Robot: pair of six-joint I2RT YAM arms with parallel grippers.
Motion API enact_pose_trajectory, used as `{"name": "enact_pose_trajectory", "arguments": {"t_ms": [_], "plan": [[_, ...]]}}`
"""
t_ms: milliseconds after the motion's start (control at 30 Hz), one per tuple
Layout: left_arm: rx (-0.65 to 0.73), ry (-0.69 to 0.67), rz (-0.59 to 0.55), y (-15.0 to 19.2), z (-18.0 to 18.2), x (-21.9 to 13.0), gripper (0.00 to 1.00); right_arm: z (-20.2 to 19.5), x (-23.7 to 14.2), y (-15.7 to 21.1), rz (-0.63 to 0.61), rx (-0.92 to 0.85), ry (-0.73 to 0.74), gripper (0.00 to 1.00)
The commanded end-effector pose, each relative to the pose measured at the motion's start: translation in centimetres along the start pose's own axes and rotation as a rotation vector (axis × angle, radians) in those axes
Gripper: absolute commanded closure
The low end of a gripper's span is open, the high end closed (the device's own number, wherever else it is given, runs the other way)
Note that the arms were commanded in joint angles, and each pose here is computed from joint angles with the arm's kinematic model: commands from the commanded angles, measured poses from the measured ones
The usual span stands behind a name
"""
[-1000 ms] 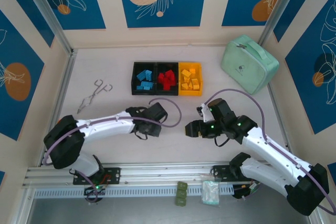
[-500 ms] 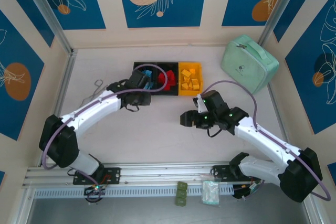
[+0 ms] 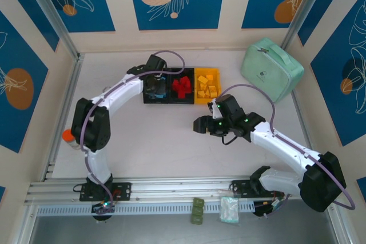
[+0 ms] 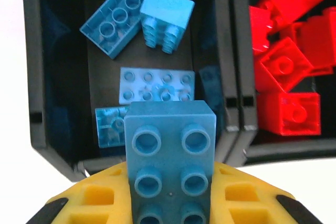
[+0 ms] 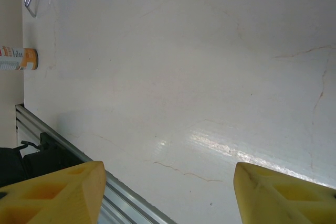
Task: Sort the legos into containers by color
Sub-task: Place the lego in the container.
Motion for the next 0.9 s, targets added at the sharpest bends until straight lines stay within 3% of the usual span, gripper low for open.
{"name": "enact_pose_trajectory", "arguments": {"t_ms": [0, 367, 567, 867], "plan": [[0.034, -0.057, 0.026, -1.1, 0.7, 1.1, 0.81, 0.3, -0.4, -0.2, -0.022, 0.006, -0.005, 0.34], [0.056, -0.148, 0.060, -2.1, 1.4, 3.9, 0.75, 0.4, -0.1, -0.3, -0.019, 0.014, -0.001, 0.34], [0.056, -0.148, 0.047, -2.4, 1.4, 3.3, 0.46, 0.5, 0.0, -0.3, -0.016, 0.012, 0.000, 0.34], [0.035, -0.086, -0.036, -1.8, 1.6, -0.6, 0.39, 0.6, 0.1, -0.8, -0.040, -0.006, 0.026, 0.32]]}}
Point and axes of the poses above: each hand's point on the last joint's axis, 136 mm out from that joint toward the fingers, its own x axis out along the fingers, its own z axis along the line the jaws close on, y = z × x, the point moved 10 cm from there along -x, back along the fingers, and after that the axes turned 6 degrees about x, right-handed, at the moved point
